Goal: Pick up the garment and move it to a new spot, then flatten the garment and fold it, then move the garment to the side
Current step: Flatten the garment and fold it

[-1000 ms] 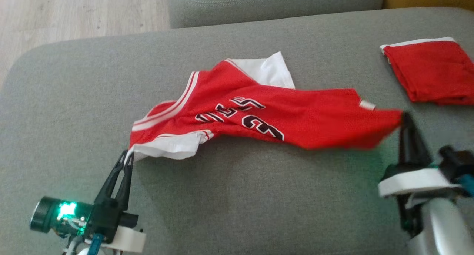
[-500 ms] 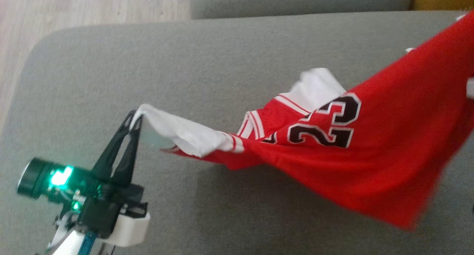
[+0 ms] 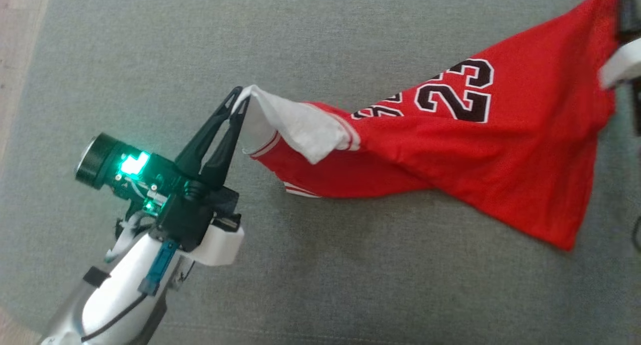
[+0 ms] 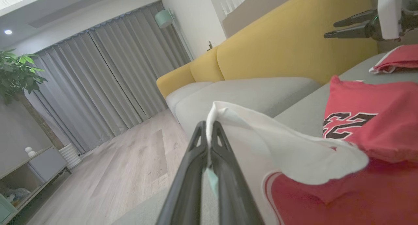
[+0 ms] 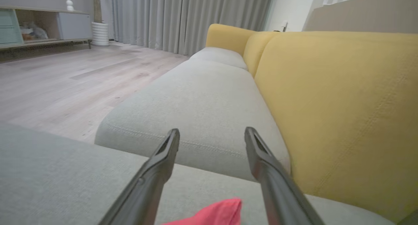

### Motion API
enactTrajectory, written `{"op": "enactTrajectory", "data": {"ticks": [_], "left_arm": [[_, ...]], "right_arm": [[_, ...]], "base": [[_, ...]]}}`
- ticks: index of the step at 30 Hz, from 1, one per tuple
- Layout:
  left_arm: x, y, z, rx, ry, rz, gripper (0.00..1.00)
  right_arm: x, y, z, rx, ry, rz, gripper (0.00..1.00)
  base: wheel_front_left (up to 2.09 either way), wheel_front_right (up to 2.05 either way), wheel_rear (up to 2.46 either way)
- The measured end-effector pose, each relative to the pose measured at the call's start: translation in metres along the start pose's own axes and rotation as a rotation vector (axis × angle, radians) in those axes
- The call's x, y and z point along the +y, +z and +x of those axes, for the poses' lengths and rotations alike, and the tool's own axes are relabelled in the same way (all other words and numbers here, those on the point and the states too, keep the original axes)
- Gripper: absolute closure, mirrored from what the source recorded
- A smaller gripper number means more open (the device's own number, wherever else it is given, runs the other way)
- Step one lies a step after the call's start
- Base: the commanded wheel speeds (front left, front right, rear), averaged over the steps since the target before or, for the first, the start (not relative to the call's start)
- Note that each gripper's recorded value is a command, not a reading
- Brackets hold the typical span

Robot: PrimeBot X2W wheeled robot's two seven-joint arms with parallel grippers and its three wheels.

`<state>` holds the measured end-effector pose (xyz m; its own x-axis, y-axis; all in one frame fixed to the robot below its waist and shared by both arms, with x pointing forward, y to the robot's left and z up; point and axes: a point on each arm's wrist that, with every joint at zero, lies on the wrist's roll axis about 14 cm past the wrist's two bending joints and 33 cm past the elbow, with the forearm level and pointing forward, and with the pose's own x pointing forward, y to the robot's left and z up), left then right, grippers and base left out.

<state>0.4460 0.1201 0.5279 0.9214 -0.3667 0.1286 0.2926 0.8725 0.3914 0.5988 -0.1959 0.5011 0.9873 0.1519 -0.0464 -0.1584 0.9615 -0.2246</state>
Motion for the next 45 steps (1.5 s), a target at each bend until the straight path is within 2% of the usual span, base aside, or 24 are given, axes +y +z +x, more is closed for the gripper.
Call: {"op": "enactTrajectory", "data": {"ticks": [5, 11, 16, 23, 31, 34, 35, 38, 39, 42, 45], "left_arm": [[-0.006, -0.008, 0.005, 0.011, -0.018, 0.003, 1.0], [-0.002, -0.003, 0.01, -0.005, -0.008, 0.021, 1.0], [0.003, 0.002, 0.001, -0.007, 0.018, 0.014, 1.0], [0.002, 0.007, -0.009, -0.013, 0.02, 0.016, 1.0], [0.003, 0.006, -0.01, -0.012, 0.022, 0.016, 1.0], [0.004, 0.004, -0.01, -0.008, 0.024, 0.016, 1.0], [0.005, 0.004, -0.011, -0.006, 0.026, 0.016, 1.0], [0.007, 0.003, -0.013, -0.001, 0.03, 0.018, 1.0], [0.007, 0.002, -0.013, 0.0, 0.031, 0.019, 1.0], [0.009, 0.001, -0.014, 0.003, 0.034, 0.021, 1.0], [0.01, 0.001, -0.015, 0.006, 0.035, 0.026, 1.0]], "right_arm": [[0.027, -0.006, -0.034, -0.027, 0.07, 0.021, 0.0], [0.068, -0.065, -0.124, 0.113, 0.176, 0.07, 0.0], [0.108, -0.078, -0.187, 0.167, 0.271, 0.147, 0.0], [0.101, -0.1, -0.239, 0.252, 0.25, 0.133, 0.0], [0.093, -0.118, -0.249, 0.31, 0.2, 0.132, 0.0], [0.095, -0.125, -0.251, 0.336, 0.195, 0.144, 0.24], [0.097, -0.128, -0.252, 0.345, 0.196, 0.148, 0.41], [0.1, -0.134, -0.252, 0.366, 0.199, 0.157, 0.43], [0.1, -0.134, -0.251, 0.367, 0.199, 0.158, 0.48], [0.101, -0.137, -0.249, 0.374, 0.198, 0.162, 0.48], [0.101, -0.137, -0.245, 0.373, 0.195, 0.164, 0.53]], "base": [[0.0, 0.0, 0.0], [0.0, 0.0, 0.0], [0.0, 0.0, 0.0], [0.0, 0.0, 0.0], [0.0, 0.0, 0.0], [0.0, 0.0, 0.0], [0.0, 0.0, 0.0], [0.0, 0.0, 0.0], [0.0, 0.0, 0.0], [0.0, 0.0, 0.0], [0.0, 0.0, 0.0]]}}
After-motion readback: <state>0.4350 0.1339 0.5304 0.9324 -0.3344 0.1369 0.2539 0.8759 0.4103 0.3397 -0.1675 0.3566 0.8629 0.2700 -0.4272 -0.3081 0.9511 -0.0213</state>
